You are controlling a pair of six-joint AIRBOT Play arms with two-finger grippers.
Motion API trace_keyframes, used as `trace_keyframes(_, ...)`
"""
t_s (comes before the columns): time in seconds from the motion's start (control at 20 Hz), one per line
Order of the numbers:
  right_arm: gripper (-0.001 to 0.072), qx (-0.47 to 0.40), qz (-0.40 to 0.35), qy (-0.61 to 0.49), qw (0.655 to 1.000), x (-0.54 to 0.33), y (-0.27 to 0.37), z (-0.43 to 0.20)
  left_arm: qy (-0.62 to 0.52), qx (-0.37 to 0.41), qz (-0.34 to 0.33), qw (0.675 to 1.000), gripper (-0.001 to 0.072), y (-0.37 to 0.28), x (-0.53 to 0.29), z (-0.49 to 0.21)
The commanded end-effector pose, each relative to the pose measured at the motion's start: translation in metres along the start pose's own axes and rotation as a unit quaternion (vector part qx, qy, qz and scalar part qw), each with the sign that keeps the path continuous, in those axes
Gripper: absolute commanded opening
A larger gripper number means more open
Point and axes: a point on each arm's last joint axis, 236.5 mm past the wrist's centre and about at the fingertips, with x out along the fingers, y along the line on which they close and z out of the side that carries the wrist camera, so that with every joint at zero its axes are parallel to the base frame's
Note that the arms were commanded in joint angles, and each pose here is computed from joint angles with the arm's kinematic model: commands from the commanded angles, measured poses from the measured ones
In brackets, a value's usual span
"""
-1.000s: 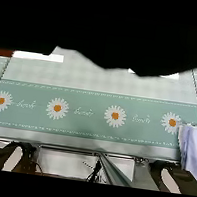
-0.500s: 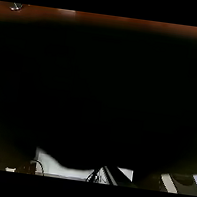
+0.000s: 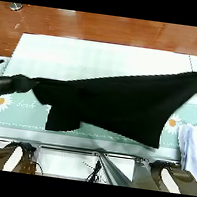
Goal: Fold the shirts.
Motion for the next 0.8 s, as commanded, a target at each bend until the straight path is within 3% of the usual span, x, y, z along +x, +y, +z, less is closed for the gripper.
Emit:
trace_keyframes(0.0,0.0019,0.022,0.007,0.039,0.999,0.107,-0.007,0.014,0.0,-0.048,-0.004,0.999,0.0031,0.033,0.065,0.024)
trace_keyframes(0.45,0.0021,0.119,0.127,0.106,0.979,0.269,0.038,0.054,0.084,-0.054,-0.029,0.995,0.0035,0.045,0.196,0.092)
trace_keyframes(0.55,0.0022,0.145,0.142,0.115,0.972,0.283,0.04,0.049,0.107,-0.051,-0.043,0.992,0.0085,0.042,0.201,0.092)
trace_keyframes(0.6,0.0123,0.164,0.146,0.12,0.968,0.285,0.035,0.048,0.119,-0.051,-0.05,0.99,0.0186,0.04,0.197,0.091)
trace_keyframes(0.65,0.0408,0.179,0.149,0.125,0.964,0.283,0.027,0.047,0.13,-0.049,-0.055,0.989,0.0515,0.041,0.189,0.091)
trace_keyframes(0.7,0.0632,0.193,0.153,0.134,0.96,0.276,0.014,0.046,0.15,-0.042,-0.054,0.986,0.0703,0.046,0.177,0.089)
trace_keyframes(0.75,0.062,0.206,0.155,0.149,0.955,0.266,0.0,0.041,0.18,-0.028,-0.042,0.982,0.0703,0.059,0.161,0.083)
